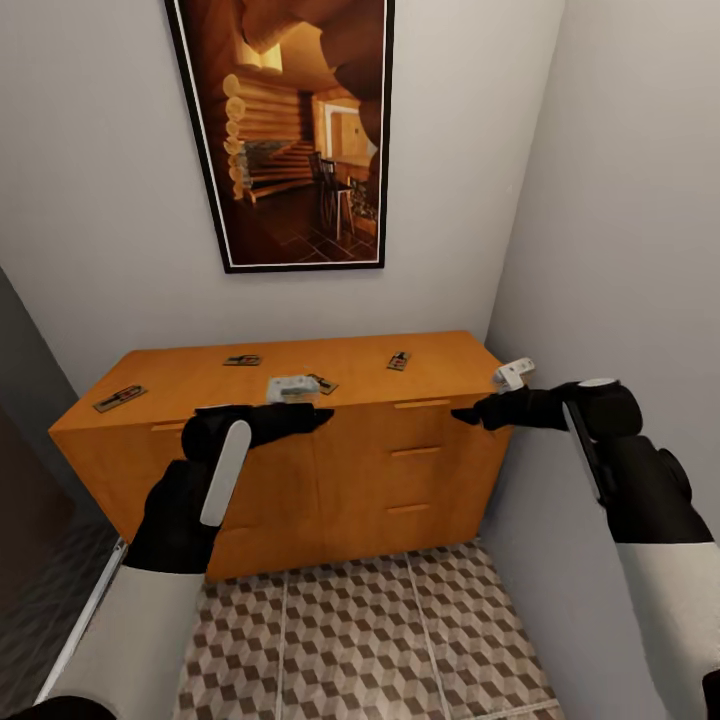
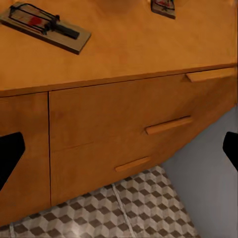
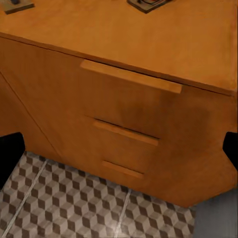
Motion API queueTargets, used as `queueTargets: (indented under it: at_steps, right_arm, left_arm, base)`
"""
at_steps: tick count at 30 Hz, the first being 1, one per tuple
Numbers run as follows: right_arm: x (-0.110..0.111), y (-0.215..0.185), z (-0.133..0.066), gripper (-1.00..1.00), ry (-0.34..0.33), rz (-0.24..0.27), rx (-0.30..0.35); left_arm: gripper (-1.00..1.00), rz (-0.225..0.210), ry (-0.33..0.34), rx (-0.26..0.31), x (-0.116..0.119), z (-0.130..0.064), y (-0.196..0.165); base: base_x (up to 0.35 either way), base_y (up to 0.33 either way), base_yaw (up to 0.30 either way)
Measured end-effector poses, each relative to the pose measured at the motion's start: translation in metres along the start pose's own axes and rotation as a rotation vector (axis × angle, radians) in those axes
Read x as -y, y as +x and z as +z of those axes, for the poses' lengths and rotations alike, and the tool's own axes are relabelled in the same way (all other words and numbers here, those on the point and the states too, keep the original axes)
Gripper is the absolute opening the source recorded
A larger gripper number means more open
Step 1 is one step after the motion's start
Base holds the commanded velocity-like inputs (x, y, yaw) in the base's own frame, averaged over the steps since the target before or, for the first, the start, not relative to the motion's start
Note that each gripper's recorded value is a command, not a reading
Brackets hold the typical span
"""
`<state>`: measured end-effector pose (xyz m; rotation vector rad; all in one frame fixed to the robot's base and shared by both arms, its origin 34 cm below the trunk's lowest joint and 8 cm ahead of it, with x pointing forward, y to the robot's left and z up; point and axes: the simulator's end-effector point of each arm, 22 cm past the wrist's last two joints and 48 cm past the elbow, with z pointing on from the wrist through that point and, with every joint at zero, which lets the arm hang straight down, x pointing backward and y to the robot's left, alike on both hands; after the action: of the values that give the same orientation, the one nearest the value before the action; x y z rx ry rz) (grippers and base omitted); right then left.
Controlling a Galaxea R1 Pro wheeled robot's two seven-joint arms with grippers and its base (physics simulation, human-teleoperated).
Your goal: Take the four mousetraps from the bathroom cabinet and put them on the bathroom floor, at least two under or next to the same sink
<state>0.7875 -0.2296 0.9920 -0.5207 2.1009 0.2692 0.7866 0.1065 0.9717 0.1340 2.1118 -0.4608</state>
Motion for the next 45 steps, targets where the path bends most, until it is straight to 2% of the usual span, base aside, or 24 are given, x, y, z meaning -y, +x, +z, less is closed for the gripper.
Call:
queueTargets:
  at_steps: [4,5,10,11,14,15,18,19,20,22,24,28,33,34,36,38,41,42,45]
  right_arm:
    - [0.008,-0.025,-0.007,1.0,0.017,-0.007,0.036]
    - [0.018,-0.039,-0.01,1.0,0.036,-0.004,0.053]
    - [0.051,-0.065,-0.013,1.0,0.133,0.012,0.065]
    - [0.064,-0.071,-0.012,1.0,0.184,0.022,0.061]
    - [0.08,-0.081,-0.006,1.0,0.268,0.044,0.054]
    - [0.088,-0.085,0.0,1.0,0.327,0.06,0.043]
    - [0.098,-0.086,0.009,1.0,0.423,0.083,0.016]
    - [0.101,-0.086,0.014,1.0,0.478,0.094,-0.002]
    - [0.094,-0.087,0.025,1.0,0.552,0.103,-0.022]
    - [0.079,-0.092,0.033,1.0,0.579,0.101,-0.027]
    - [0.07,-0.097,0.035,1.0,0.605,0.098,-0.026]
    - [0.065,-0.112,0.03,1.0,0.651,0.092,-0.009]
    - [0.06,-0.132,0.024,1.0,0.697,0.085,0.01]
    - [0.063,-0.144,0.019,1.0,0.723,0.084,0.012]
    - [0.068,-0.151,0.018,1.0,0.731,0.09,-0.002]
    - [0.076,-0.149,0.022,1.0,0.724,0.121,-0.035]
    - [0.083,-0.138,0.031,1.0,0.683,0.203,-0.093]
    - [0.078,-0.13,0.044,1.0,0.613,0.277,-0.153]
    - [0.071,-0.125,0.053,1.0,0.573,0.303,-0.182]
  left_arm:
    - [1.0,0.015,0.007,0.045,0.005,-0.004,-0.033]
    - [1.0,0.022,0.007,0.058,0.007,-0.002,-0.051]
    - [1.0,0.033,-0.034,0.052,0.0,0.008,-0.085]
    - [1.0,0.035,-0.054,0.044,-0.004,0.012,-0.094]
    - [1.0,0.036,-0.084,0.029,-0.011,0.017,-0.106]
    - [1.0,0.037,-0.103,0.017,-0.016,0.021,-0.111]
    - [1.0,0.036,-0.14,-0.01,-0.024,0.027,-0.117]
    - [1.0,0.036,-0.171,-0.03,-0.031,0.03,-0.121]
    - [1.0,0.037,-0.246,-0.08,-0.045,0.037,-0.126]
    - [1.0,0.039,-0.317,-0.123,-0.06,0.039,-0.129]
    - [1.0,0.041,-0.392,-0.166,-0.077,0.038,-0.128]
    - [1.0,0.046,-0.5,-0.219,-0.102,0.032,-0.125]
    - [1.0,0.051,-0.56,-0.23,-0.111,0.025,-0.128]
    - [1.0,0.05,-0.558,-0.204,-0.105,0.021,-0.14]
    - [1.0,0.038,-0.536,-0.182,-0.097,0.02,-0.148]
    - [1.0,0.014,-0.501,-0.177,-0.088,0.022,-0.149]
    - [1.0,-0.024,-0.449,-0.181,-0.077,0.026,-0.147]
    - [1.0,-0.064,-0.39,-0.175,-0.064,0.029,-0.15]
    - [1.0,-0.081,-0.362,-0.171,-0.058,0.029,-0.151]
  base:
    - [0.0,0.0,0.0]
    - [0.0,0.0,0.0]
    - [0.0,0.0,0.0]
    - [0.0,0.0,0.0]
    - [0.0,0.0,0.0]
    - [0.0,0.0,0.0]
    - [0.0,0.0,0.0]
    - [0.0,0.0,0.0]
    - [0.0,0.0,0.0]
    - [0.0,0.0,0.0]
    - [0.0,0.0,0.0]
    - [0.0,0.0,0.0]
    - [0.0,0.0,0.0]
    - [0.0,0.0,0.0]
    - [0.0,0.0,0.0]
    - [0.0,0.0,0.0]
    - [0.0,0.0,0.0]
    - [0.0,0.0,0.0]
    - [0.0,0.0,0.0]
